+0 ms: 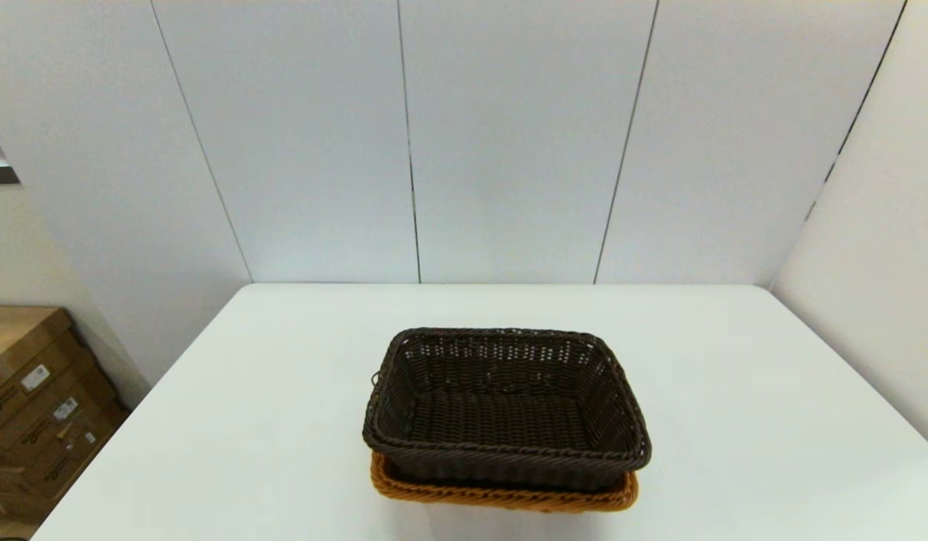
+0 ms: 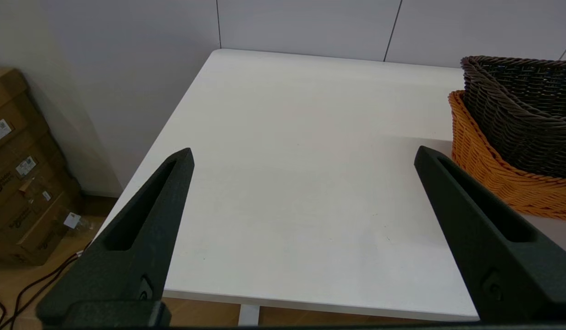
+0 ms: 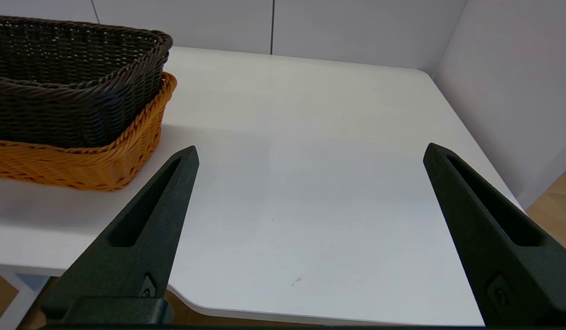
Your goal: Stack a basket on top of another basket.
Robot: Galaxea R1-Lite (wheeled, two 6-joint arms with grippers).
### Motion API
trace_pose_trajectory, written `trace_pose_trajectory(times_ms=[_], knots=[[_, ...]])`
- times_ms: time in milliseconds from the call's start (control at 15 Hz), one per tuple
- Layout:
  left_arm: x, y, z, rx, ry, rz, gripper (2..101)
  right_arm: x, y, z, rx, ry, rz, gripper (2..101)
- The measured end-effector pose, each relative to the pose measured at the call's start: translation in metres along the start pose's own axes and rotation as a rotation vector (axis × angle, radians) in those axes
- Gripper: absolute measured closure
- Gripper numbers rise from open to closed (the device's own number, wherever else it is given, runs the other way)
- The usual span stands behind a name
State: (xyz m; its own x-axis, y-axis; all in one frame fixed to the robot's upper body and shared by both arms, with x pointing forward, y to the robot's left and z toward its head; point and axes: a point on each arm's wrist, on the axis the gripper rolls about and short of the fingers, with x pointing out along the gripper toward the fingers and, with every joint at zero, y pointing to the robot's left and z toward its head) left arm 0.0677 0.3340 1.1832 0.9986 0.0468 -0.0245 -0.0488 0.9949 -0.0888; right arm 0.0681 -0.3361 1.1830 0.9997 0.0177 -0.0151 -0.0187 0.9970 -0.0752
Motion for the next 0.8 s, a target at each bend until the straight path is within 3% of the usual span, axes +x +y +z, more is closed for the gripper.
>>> trace_pose_trajectory(times_ms=[800], knots=[[0.0000,0.0000,0.0000,0.000,0.000,0.000,5.4,0.0001,0.0000,-0.0006,0.020,0.003,-0.003,5.0]])
